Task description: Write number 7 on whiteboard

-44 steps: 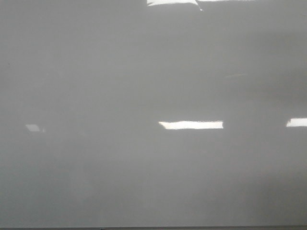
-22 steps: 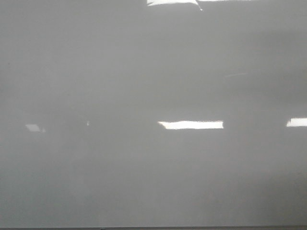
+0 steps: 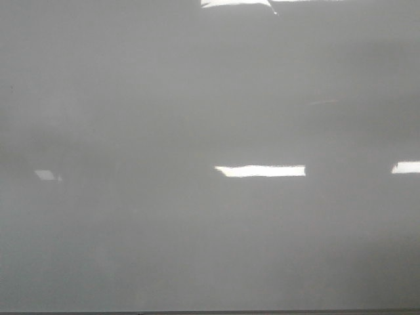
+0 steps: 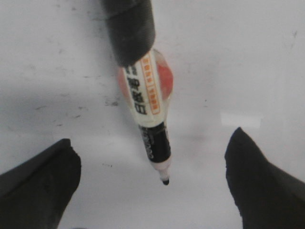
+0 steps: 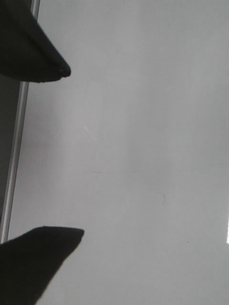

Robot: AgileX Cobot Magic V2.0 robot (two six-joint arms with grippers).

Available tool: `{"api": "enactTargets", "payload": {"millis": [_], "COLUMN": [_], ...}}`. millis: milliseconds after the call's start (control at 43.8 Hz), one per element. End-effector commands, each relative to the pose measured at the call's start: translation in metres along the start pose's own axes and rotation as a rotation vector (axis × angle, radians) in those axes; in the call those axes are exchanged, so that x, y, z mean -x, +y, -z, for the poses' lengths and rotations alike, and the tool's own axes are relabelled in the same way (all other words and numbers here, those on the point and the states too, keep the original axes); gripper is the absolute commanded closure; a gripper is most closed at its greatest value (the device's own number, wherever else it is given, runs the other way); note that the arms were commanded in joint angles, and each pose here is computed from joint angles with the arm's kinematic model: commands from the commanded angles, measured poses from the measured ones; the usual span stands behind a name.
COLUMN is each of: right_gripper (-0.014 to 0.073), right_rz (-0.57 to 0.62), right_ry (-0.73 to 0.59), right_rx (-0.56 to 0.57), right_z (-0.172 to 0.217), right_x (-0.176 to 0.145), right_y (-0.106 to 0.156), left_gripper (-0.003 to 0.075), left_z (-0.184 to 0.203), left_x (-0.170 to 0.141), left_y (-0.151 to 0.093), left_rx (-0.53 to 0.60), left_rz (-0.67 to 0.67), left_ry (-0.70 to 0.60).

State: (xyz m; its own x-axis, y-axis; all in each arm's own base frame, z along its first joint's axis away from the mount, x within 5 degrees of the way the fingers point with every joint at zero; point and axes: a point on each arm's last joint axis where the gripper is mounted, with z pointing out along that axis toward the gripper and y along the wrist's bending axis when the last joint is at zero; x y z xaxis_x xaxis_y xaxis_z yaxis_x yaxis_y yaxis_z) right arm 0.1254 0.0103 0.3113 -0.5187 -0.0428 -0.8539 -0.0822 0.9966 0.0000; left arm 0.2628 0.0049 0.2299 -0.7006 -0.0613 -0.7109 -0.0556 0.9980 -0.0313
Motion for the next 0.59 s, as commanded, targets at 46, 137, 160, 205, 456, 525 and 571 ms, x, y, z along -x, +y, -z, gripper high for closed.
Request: {"api": "enactTargets", "payload": {"millis": [46, 137, 160, 205, 456, 525, 571], "right_gripper": [-0.0039, -0.0039, -0.0039, -0.0039, -0.0039, -0.0039, -0.0039], "right_rz": [0.007, 0.007, 0.007, 0.007, 0.007, 0.007, 0.007], "right_ry": [-0.104, -0.104, -0.104, -0.104, -0.104, -0.104, -0.104], "right_rx": [0.0, 0.0, 0.0, 0.0, 0.0, 0.0, 0.0], "right_z": [0.005, 0.005, 0.005, 0.005, 0.005, 0.005, 0.005], "right_x": [0.016, 0.016, 0.016, 0.016, 0.016, 0.016, 0.016], "right_y": [0.0, 0.0, 0.0, 0.0, 0.0, 0.0, 0.0], "left_gripper": [0.0122, 0.0122, 0.0122, 0.0127, 0.0367, 0.0451, 0.0499], "left_z": [-0.003, -0.009, -0.011, -0.013, -0.023, -0.023, -0.023], "left_x": [0.021, 0.02, 0.02, 0.019, 0.016, 0.016, 0.016], "left_y": [-0.001, -0.001, -0.001, -0.001, -0.001, -0.001, -0.001], "left_rx": [-0.013, -0.013, -0.013, -0.013, -0.012, -0.012, -0.012], "left_rz": [0.022, 0.022, 0.022, 0.022, 0.02, 0.02, 0.02], "left_ry": [-0.157, -0.161, -0.16, -0.155, -0.134, -0.134, -0.135]}}
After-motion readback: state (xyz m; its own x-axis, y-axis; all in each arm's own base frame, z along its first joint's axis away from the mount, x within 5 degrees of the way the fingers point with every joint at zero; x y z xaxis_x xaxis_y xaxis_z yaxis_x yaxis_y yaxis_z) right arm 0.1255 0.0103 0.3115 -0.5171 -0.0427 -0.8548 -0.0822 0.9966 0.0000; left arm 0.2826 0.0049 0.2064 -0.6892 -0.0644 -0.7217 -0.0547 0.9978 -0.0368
